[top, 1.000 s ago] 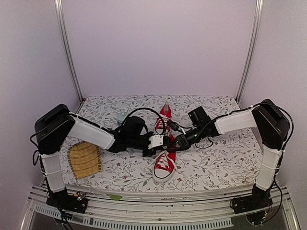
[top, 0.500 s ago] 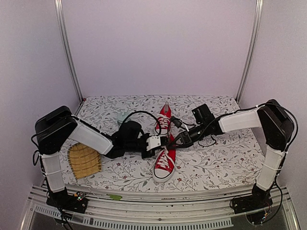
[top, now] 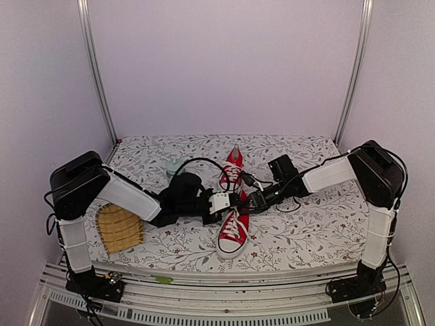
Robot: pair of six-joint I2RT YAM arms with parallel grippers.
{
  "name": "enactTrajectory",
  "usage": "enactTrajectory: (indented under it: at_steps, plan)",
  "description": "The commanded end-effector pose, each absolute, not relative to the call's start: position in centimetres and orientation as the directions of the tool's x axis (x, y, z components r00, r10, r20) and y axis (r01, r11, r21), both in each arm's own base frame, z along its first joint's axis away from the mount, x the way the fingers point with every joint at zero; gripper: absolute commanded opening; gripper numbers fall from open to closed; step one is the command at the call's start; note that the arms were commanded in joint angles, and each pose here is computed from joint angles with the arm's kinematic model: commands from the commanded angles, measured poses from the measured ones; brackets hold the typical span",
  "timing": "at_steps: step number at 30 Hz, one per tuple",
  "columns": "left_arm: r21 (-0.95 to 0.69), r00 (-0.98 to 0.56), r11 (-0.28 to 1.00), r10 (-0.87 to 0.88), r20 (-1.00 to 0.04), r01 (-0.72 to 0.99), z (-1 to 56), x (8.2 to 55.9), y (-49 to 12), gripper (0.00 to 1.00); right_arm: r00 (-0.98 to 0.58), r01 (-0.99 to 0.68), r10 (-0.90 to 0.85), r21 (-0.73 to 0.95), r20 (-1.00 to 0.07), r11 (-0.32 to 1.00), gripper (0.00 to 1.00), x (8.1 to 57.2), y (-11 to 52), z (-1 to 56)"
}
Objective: Tie the shoes
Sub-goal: Cross the half-tied shoelace with the shoelace loop.
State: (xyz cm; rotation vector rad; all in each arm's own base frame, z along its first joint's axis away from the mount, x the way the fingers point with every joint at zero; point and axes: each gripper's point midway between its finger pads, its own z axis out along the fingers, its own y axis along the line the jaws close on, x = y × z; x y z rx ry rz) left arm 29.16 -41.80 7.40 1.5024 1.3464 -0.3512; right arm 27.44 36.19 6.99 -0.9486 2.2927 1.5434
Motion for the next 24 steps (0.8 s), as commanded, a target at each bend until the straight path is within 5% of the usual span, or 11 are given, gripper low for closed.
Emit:
enactTrajectory:
  at_steps: [1,24]
  plan:
    - [0.497,0.328,0.201,0.541,-0.775,0.844,7.6,29.6,-42.0,0.0,-0.716,-0.667,-0.397,0.73,-0.574,0.148,0.13,27.0,38.2,8.4]
    - [0.503,0.327,0.204,0.549,-0.769,0.84,7.4,29.7,-41.8,0.0,-0.711,-0.687,-0.359,0.705,-0.604,0.174,0.24,27.5,38.6,9.5]
